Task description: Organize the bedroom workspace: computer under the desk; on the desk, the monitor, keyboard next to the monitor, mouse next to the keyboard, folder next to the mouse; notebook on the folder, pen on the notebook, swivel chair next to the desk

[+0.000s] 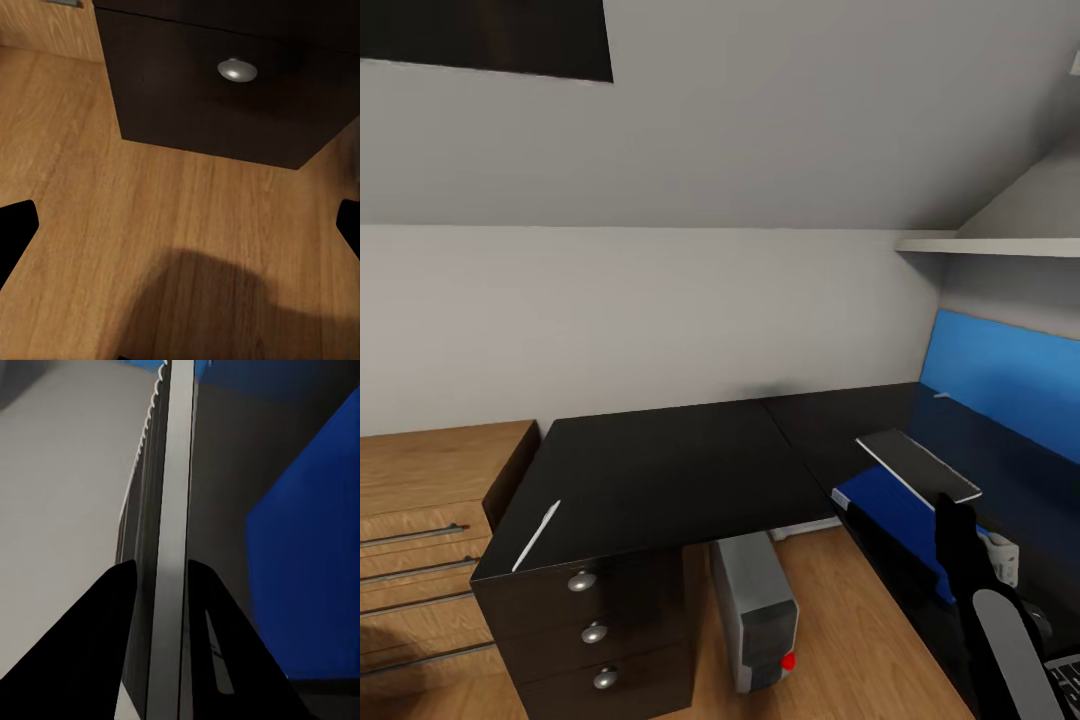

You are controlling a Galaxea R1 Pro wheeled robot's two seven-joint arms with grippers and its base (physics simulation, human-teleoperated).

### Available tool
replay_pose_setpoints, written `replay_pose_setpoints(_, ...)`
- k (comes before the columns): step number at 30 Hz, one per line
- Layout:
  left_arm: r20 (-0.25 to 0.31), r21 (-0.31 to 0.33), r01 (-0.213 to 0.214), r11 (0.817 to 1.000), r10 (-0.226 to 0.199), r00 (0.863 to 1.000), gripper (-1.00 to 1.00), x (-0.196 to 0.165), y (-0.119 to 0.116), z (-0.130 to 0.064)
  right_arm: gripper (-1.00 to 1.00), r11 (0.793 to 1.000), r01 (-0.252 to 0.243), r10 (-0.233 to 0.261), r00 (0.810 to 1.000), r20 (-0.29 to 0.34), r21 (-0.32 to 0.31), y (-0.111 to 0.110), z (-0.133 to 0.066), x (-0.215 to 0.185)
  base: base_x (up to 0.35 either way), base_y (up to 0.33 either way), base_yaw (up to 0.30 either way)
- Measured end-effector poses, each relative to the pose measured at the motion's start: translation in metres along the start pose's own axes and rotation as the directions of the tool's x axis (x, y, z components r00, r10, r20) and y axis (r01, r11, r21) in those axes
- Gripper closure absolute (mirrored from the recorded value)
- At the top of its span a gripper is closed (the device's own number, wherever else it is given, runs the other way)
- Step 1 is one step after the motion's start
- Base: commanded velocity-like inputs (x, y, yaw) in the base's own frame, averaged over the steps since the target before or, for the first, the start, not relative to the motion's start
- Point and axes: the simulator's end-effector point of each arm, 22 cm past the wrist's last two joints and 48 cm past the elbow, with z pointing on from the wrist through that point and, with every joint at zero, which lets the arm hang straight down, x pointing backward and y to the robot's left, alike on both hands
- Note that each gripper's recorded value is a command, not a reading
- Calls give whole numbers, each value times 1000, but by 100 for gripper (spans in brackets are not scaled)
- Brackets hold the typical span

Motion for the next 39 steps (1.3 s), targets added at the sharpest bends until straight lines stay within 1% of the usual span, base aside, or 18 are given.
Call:
replay_pose_setpoints(3, 0, 1, -1, 1000, 1, 1000, -100, 0, 0, 0, 100, 999, 3, -3, 1000, 10, 35, -8, 1, -5, 0, 0, 0)
replay_pose_setpoints(4, 0, 2, -1, 1000, 1, 1000, -100, 0, -1, 0, 100, 997, 21, -23, 1000, 20, 72, -15, 2, -15, 0, 0, 0)
replay_pose_setpoints(7, 0, 3, -1, 1000, 1, 1000, -100, 0, -1, 0, 100, 994, 40, -43, 999, 26, 99, -20, 4, -24, 0, 0, 0)
replay_pose_setpoints(13, 1, 4, 0, 1000, 0, 1000, -100, 0, -1, 0, 100, 992, 56, -58, 998, 14, 115, -24, 5, -25, 0, 0, 0)
replay_pose_setpoints(15, 1, 4, 0, 1000, 0, 1000, -100, 0, -1, 0, 100, 991, 65, -64, 998, -9, 118, -25, 5, -19, 0, 0, 0)
replay_pose_setpoints(17, 1, 4, 0, 1000, 0, 1000, -100, 0, -1, 0, 100, 991, 70, -68, 997, -20, 118, -25, 5, -17, 0, 0, 0)
replay_pose_setpoints(22, 1, 4, 0, 1000, 0, 1000, -100, 0, -1, 0, 100, 990, 75, -72, 997, -26, 119, -26, 6, -16, 0, 0, 0)
replay_pose_setpoints(28, 1, 4, 0, 1000, 0, 1000, -100, 0, -2, 0, 100, 986, 84, -78, 996, -46, 142, -36, 7, -10, 0, 0, 0)
replay_pose_setpoints(32, 1, 4, 0, 1000, 0, 1000, -100, 0, -1, 0, 100, 981, 92, -83, 995, -60, 172, -43, 6, -7, -27, 0, 0)
replay_pose_setpoints(39, 2, 1, 0, 1000, 0, 1000, -100, 0, 0, 0, 100, 978, 95, -84, 994, -63, 186, -46, 6, -7, -122, 0, 0)
